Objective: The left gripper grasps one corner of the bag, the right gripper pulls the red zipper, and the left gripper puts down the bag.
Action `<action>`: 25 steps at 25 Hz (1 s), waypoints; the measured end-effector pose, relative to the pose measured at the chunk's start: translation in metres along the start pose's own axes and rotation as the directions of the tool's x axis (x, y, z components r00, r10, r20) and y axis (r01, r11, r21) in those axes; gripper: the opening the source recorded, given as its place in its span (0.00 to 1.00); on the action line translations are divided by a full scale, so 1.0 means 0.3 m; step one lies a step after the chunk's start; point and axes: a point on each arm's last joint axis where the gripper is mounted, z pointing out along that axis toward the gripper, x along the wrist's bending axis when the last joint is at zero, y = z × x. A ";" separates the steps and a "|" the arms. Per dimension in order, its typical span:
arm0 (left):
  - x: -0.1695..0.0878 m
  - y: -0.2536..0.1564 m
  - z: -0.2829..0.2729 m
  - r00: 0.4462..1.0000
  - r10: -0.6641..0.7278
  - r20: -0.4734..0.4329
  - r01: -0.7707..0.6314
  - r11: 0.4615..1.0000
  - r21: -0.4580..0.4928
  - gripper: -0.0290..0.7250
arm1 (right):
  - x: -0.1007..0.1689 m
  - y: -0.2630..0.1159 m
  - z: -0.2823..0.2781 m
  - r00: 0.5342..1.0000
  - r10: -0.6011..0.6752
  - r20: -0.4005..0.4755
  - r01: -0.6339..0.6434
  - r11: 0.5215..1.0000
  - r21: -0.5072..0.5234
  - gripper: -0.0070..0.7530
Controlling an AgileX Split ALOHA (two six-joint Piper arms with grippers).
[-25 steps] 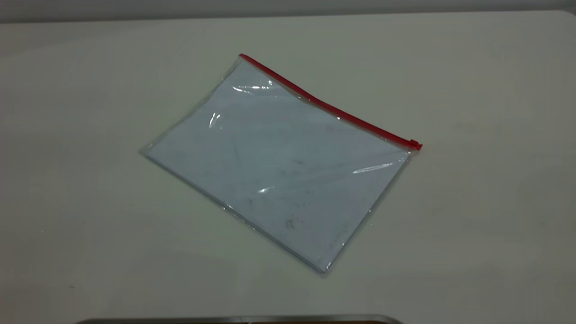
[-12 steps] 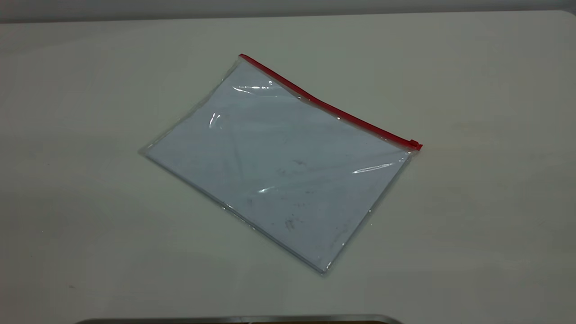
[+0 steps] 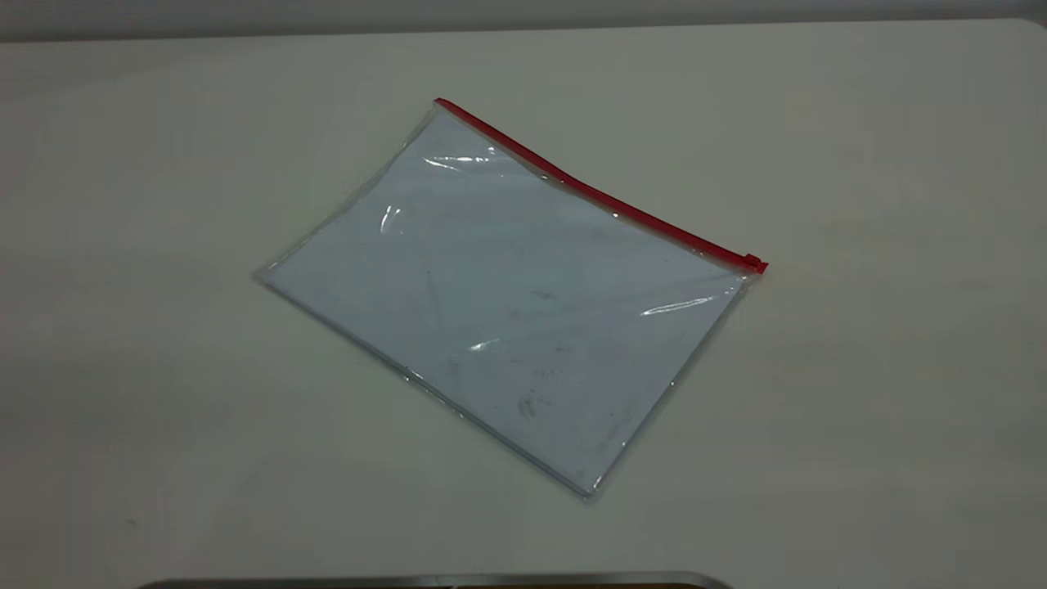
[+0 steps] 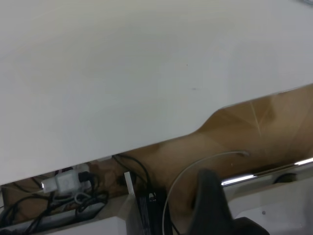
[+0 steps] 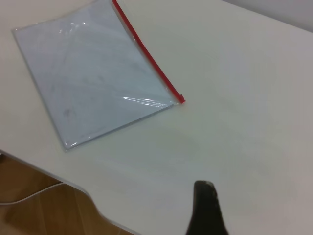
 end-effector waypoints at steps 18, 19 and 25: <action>0.002 -0.049 -0.044 0.994 -0.090 -0.060 0.080 0.985 -0.150 0.82 | 0.000 0.000 0.000 1.000 0.000 0.000 0.000 1.000 0.000 0.77; 0.000 -0.064 -0.055 0.992 -0.106 -0.070 0.091 0.978 -0.190 0.82 | 0.000 0.000 0.000 1.000 0.000 0.000 0.000 1.000 0.000 0.77; -0.016 -0.129 -0.090 0.983 -0.158 -0.093 0.117 0.933 -0.341 0.82 | 0.000 0.000 0.000 1.000 0.000 0.000 0.000 1.000 0.000 0.77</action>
